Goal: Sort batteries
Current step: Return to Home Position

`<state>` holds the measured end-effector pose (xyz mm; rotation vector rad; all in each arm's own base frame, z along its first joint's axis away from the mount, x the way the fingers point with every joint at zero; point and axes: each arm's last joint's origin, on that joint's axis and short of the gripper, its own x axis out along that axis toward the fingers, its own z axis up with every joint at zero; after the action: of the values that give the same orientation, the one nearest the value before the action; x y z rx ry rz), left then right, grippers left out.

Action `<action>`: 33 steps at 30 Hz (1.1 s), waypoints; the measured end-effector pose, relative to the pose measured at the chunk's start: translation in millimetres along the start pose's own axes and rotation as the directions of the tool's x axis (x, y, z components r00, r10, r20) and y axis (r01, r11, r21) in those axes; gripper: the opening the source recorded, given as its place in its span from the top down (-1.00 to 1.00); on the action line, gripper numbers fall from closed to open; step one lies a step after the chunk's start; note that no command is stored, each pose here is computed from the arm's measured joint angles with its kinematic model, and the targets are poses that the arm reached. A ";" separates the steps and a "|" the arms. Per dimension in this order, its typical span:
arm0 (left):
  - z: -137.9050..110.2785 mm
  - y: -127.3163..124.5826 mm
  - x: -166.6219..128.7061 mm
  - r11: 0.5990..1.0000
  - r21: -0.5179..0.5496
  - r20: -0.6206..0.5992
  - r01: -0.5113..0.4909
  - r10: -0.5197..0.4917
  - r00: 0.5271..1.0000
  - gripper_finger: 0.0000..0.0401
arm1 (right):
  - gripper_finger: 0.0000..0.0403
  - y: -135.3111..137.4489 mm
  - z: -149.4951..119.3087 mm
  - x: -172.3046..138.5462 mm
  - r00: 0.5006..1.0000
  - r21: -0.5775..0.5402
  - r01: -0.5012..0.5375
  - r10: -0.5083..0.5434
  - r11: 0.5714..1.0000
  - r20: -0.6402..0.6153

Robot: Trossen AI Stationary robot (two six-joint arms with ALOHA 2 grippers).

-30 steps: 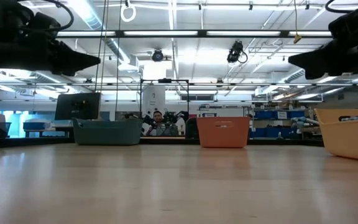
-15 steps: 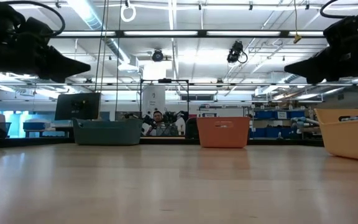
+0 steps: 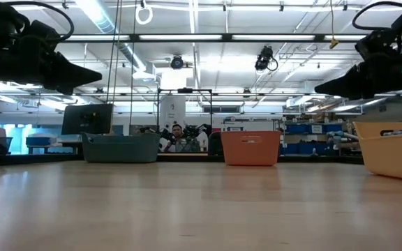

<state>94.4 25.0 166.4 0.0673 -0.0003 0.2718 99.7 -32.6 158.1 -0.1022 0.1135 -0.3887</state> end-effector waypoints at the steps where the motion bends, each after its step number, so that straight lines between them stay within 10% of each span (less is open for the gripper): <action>1: 0.0 0.0 0.0 1.000 0.000 0.000 0.001 -0.001 1.000 0.94 | 0.93 -0.2 -0.3 0.2 1.000 0.004 0.002 -0.002 1.000 -0.004; 12: -0.1 -0.1 0.0 1.000 0.000 0.000 0.003 -0.003 1.000 0.94 | 0.88 1.0 -0.5 0.4 1.000 0.223 -0.008 0.010 0.975 -0.006; 33: 0.0 -0.1 0.0 1.000 0.000 0.001 0.003 -0.003 1.000 0.94 | 0.88 2.1 -0.3 0.3 1.000 0.236 -0.021 0.023 0.971 -0.004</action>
<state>94.4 24.9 166.4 0.0670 -0.0012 0.2688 100.8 -30.9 157.6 0.1357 0.0739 -0.3779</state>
